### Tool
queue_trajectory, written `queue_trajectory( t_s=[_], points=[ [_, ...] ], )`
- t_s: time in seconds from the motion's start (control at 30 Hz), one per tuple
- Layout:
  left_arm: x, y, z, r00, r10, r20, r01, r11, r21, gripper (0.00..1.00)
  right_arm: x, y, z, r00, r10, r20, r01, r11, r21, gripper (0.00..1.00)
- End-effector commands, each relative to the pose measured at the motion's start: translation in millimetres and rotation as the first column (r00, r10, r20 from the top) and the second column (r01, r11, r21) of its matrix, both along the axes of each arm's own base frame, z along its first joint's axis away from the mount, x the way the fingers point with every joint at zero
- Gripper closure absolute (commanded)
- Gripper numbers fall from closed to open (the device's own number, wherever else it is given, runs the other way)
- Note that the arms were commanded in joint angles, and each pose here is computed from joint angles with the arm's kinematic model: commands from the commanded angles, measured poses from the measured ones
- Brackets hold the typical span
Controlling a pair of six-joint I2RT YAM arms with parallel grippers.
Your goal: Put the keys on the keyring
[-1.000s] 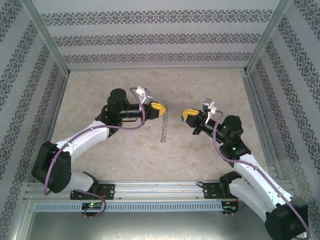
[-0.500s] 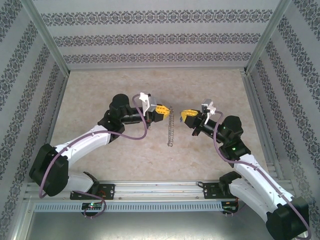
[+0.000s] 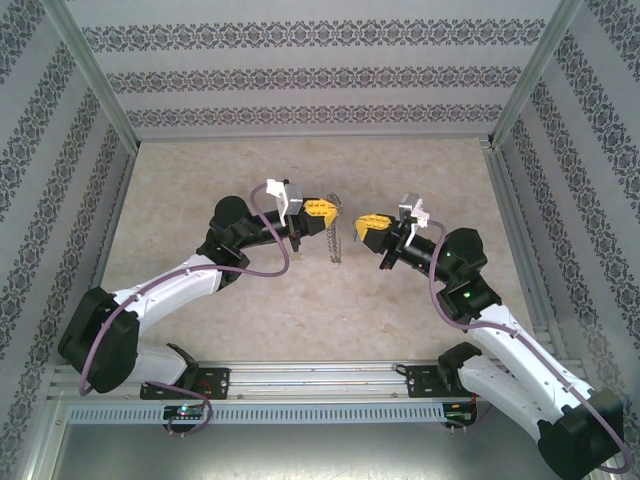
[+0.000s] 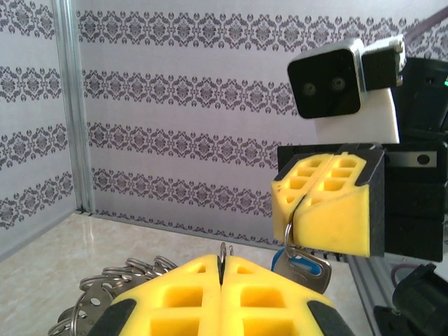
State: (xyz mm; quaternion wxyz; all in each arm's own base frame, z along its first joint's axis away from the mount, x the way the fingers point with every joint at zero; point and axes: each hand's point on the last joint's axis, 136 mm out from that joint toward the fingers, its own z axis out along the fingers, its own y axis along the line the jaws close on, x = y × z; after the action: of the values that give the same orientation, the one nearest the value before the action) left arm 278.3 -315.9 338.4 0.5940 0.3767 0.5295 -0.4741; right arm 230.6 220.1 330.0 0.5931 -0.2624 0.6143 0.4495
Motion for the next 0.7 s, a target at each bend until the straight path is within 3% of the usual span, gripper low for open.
queue_trajectory(
  t_s=[0.0, 0.67],
  points=[
    [-9.3, -0.2, 39.0, 0.999, -0.037, 0.021, 0.040, 0.991, -0.131, 1.00, -2.8, 0.0, 28.0, 0.995, -0.012, 0.097, 0.010, 1.000, 0.029, 1.00],
    [-16.2, -13.0, 34.7, 0.996, -0.085, -0.006, 0.084, 0.991, -0.104, 1.00, -1.3, 9.8, 45.9, 0.990, 0.012, 0.143, -0.016, 0.999, 0.029, 1.00]
  ],
)
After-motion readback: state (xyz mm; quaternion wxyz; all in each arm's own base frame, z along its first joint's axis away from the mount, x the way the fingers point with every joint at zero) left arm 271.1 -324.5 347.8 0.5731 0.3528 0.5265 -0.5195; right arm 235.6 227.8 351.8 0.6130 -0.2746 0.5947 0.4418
